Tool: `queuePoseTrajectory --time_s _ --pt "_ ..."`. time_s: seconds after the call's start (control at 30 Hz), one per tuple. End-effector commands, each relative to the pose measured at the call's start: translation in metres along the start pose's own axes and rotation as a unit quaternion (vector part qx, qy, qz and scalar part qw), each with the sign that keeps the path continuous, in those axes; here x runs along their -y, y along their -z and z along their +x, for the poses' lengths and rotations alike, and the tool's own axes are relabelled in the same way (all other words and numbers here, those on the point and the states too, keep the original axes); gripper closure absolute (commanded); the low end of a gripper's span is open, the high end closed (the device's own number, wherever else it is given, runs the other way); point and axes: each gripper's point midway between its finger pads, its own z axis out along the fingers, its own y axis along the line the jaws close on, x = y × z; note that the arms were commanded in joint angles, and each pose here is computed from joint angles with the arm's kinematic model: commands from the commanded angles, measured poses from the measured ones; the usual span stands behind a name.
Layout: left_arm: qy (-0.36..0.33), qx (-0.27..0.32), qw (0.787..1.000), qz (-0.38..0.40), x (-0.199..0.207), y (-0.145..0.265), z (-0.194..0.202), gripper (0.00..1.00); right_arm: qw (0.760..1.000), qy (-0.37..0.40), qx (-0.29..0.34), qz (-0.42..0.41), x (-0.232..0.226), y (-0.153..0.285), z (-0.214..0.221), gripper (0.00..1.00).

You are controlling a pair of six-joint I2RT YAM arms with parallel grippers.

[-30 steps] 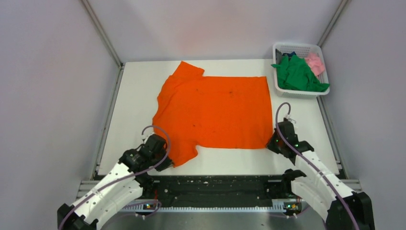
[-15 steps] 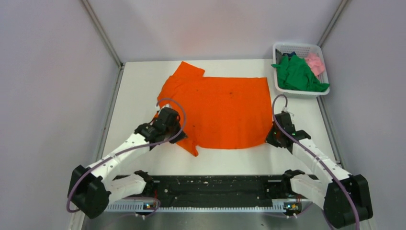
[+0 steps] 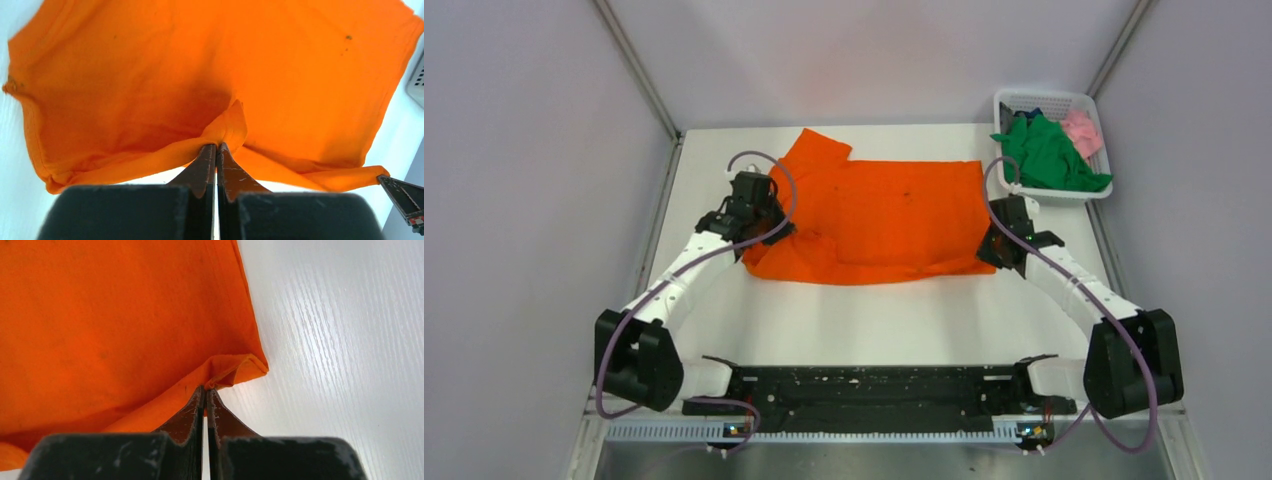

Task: Fold and stack the t-shirts
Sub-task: Fold the flattened tshirt in 1/3 of the way

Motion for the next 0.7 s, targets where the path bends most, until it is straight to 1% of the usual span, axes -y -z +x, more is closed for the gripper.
queuePoseTrajectory --time_s 0.0,0.13,0.2,0.37,0.67 --pt "-0.024 0.04 0.998 0.036 0.025 0.003 -0.041 1.0 0.999 0.001 0.037 0.006 -0.006 0.0 -0.035 1.0" --pt "-0.027 0.053 0.998 0.033 0.025 -0.002 -0.058 1.0 0.999 -0.002 0.039 0.016 -0.002 -0.004 -0.045 1.0" --pt "-0.031 0.046 0.997 0.047 0.031 -0.005 -0.061 1.0 0.999 -0.003 0.039 0.018 -0.003 -0.006 -0.049 1.0" --pt "-0.051 0.055 0.995 0.062 0.043 -0.012 -0.078 1.0 0.999 0.003 0.028 0.022 -0.004 -0.015 -0.049 1.0" --pt "-0.062 0.054 0.996 0.031 0.041 -0.041 -0.099 1.0 0.999 -0.005 0.033 0.021 -0.008 -0.033 -0.056 1.0"
